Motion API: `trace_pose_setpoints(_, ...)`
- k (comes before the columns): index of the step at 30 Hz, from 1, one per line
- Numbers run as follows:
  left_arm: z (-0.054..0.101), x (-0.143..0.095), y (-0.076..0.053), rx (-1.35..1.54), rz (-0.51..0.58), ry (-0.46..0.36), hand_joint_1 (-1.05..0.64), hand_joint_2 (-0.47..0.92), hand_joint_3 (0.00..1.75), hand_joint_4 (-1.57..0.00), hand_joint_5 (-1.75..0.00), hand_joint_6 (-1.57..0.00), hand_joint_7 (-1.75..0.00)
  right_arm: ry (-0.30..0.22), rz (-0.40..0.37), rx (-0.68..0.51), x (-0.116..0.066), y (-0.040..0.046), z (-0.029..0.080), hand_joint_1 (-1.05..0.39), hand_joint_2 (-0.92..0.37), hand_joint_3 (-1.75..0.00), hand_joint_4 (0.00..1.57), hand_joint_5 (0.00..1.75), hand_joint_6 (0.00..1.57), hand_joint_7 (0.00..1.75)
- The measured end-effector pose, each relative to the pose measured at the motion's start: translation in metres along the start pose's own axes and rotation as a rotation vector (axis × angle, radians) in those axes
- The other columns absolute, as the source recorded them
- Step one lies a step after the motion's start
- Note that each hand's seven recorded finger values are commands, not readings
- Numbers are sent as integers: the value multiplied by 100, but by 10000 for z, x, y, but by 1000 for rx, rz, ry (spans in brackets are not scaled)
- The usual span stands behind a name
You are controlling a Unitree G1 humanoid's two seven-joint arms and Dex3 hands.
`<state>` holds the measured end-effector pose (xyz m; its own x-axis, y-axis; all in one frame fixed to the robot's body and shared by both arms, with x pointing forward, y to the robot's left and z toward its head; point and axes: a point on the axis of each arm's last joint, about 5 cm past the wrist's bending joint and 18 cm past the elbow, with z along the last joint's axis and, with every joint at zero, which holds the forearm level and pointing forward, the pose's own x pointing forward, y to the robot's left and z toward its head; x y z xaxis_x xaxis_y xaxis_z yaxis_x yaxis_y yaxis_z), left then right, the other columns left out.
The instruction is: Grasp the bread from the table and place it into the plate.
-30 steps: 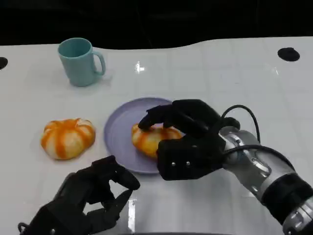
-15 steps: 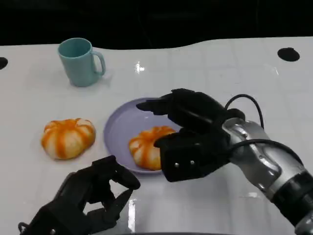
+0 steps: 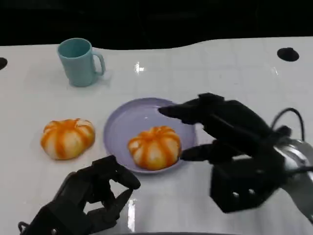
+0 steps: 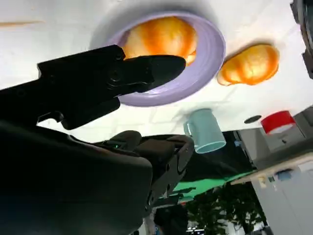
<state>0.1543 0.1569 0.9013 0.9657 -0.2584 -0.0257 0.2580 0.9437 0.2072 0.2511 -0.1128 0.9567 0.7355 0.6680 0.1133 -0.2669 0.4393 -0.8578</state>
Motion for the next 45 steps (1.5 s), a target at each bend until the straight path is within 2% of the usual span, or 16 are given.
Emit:
trace_pose_setpoints(3,-4,2,3,0,1,1,-29,74,76,-78,-175,-63,-130,2,-40,21,-194,-6,-57,-48,-89,-5,37,71,57,11)
trace_pose_setpoints(5,-4,4,4,0,1,2,-28,74,76,-77,-175,-64,-130,4,-76,40,-296,1,-74,-38,-86,-2,53,82,70,17)
trace_pose_setpoints(8,-5,6,4,0,1,1,-27,74,77,-77,-175,-64,-130,13,-122,68,-432,22,-96,-29,-85,-1,73,86,91,25)
trace_pose_setpoints(10,-6,6,6,0,2,2,-27,74,77,-77,-175,-63,-129,24,-150,74,-511,35,-113,-23,-85,-1,79,100,98,30)
trace_pose_setpoints(11,-6,6,6,0,2,2,-27,74,77,-77,-175,-63,-129,30,-162,79,-547,48,-124,-20,-85,-1,79,114,99,36)
trace_pose_setpoints(13,-8,6,7,-1,2,3,-27,74,77,-76,-175,-63,-129,52,-179,103,-616,72,-147,-16,-85,-2,79,126,97,49)
trace_pose_setpoints(14,-10,5,7,-1,3,4,-28,74,76,-76,-175,-63,-129,61,-185,116,-646,82,-153,-10,-84,-6,81,131,95,63)
trace_pose_setpoints(15,-10,5,7,-1,2,4,-28,74,76,-76,-175,-63,-128,66,-190,128,-673,91,-154,-7,-77,-22,82,133,90,76)
trace_pose_setpoints(17,-10,5,7,-1,2,4,-28,75,76,-76,-175,-63,-128,77,-200,135,-720,92,-154,-4,-49,-79,85,142,84,96)
trace_pose_setpoints(21,-11,5,8,-1,3,5,-29,75,75,-76,-175,-63,-128,93,-195,133,-812,98,-144,1,-36,-105,88,157,84,108)
trace_pose_setpoints(24,-10,4,9,0,3,5,-28,75,74,-74,-175,-64,-128,105,-194,139,-889,103,-109,0,-33,-109,86,163,81,117)
trace_pose_setpoints(32,-16,-4,41,1,15,8,-28,75,73,-75,-175,-65,-127,166,-178,160,-1031,159,-30,-2,-39,-102,81,174,69,136)
trace_pose_setpoints(35,-17,-8,51,6,16,9,-26,75,73,-74,-175,-65,-126,184,-178,167,-1051,199,-25,-1,-38,-104,85,175,68,142)
trace_pose_setpoints(39,-23,-13,61,6,17,10,-27,76,72,-74,-175,-65,-126,192,-192,111,-1050,254,-34,-1,-35,-106,90,175,68,146)
trace_pose_setpoints(45,-34,-34,82,17,16,16,-26,77,72,-72,-175,-65,-125,210,-189,83,-1037,343,-60,0,-30,-117,93,175,67,151)
